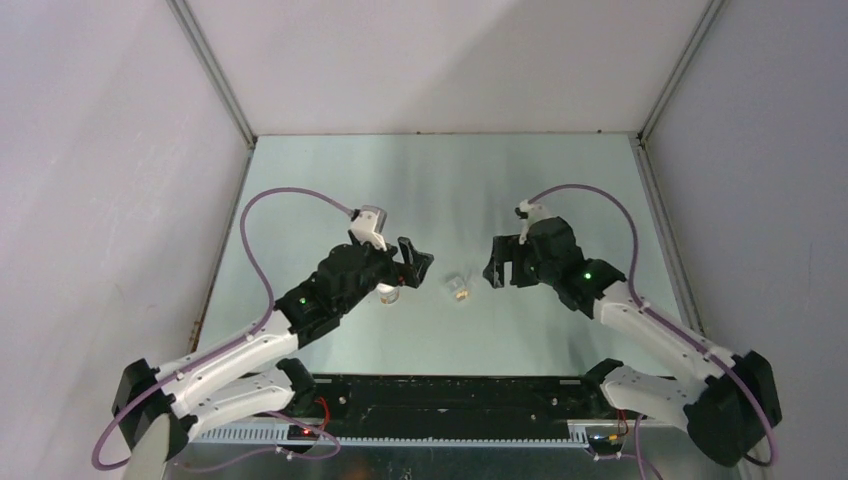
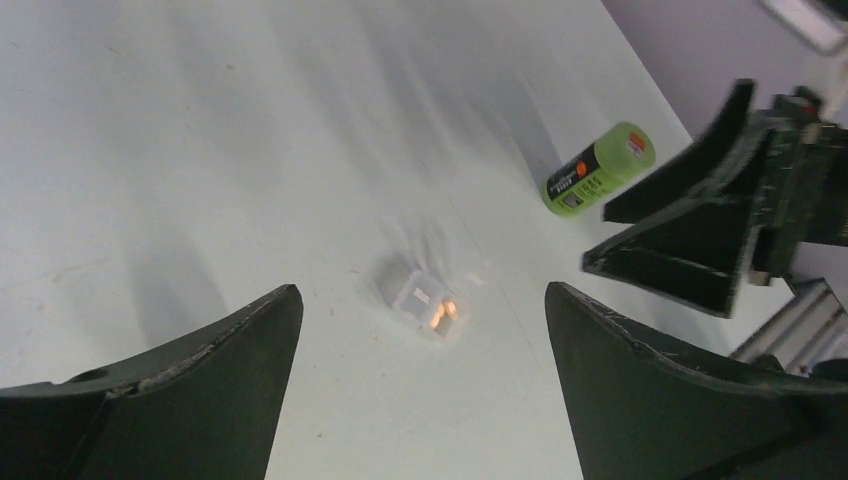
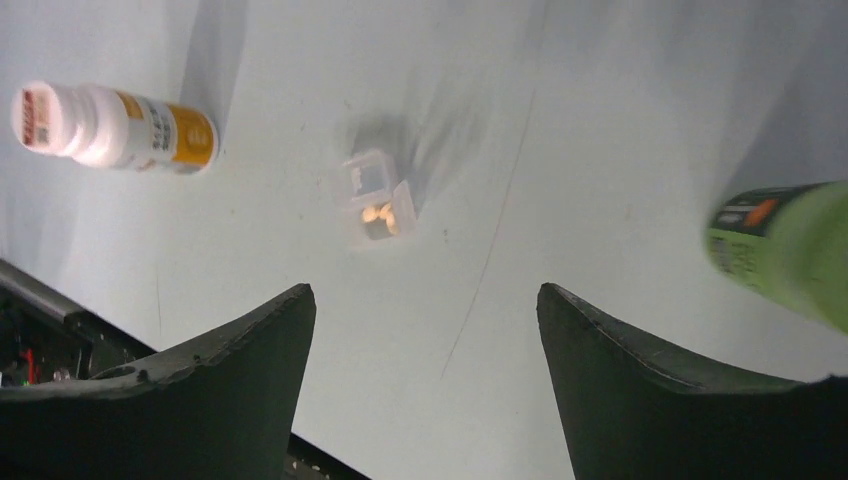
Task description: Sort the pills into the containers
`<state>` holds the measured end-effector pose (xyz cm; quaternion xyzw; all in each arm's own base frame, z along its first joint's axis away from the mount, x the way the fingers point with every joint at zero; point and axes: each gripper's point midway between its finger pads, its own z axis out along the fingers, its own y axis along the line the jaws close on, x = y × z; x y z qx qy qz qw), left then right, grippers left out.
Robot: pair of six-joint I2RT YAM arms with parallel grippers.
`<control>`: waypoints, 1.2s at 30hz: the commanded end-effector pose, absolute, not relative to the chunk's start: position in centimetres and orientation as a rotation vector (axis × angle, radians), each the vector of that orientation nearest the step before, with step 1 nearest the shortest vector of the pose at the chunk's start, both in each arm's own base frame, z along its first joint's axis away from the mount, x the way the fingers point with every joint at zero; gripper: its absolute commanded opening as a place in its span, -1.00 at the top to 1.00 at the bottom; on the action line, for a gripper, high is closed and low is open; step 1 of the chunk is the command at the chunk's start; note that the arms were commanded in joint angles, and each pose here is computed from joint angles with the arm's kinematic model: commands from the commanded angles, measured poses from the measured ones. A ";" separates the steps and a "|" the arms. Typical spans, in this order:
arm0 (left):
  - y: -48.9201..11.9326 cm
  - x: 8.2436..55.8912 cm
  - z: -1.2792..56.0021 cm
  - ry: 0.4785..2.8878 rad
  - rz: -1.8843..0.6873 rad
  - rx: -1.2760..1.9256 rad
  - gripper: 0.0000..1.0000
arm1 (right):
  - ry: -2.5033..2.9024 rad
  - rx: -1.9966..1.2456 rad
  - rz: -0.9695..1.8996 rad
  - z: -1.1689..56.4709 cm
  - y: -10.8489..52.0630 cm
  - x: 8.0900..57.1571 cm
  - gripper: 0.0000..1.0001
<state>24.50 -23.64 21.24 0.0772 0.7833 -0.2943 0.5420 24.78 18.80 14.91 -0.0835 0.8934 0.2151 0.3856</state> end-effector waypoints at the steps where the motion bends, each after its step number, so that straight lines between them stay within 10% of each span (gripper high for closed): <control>1: -25.3 23.8 21.1 1.885 -0.844 0.138 -0.88 | 2.324 -0.316 0.672 12.9 21.7 24.6 -0.68; 12: -26.0 23.2 18.8 1.899 -0.948 0.062 -0.69 | 2.369 -0.432 0.831 9.3 24.7 25.6 -0.09; 22: -26.0 23.1 18.4 1.903 -0.965 0.037 -0.69 | 2.400 -0.446 0.857 6.3 25.2 26.9 -0.07; 36: -26.5 22.8 17.8 1.922 -1.003 0.026 -0.67 | 2.412 -0.437 0.931 5.0 25.8 27.4 0.49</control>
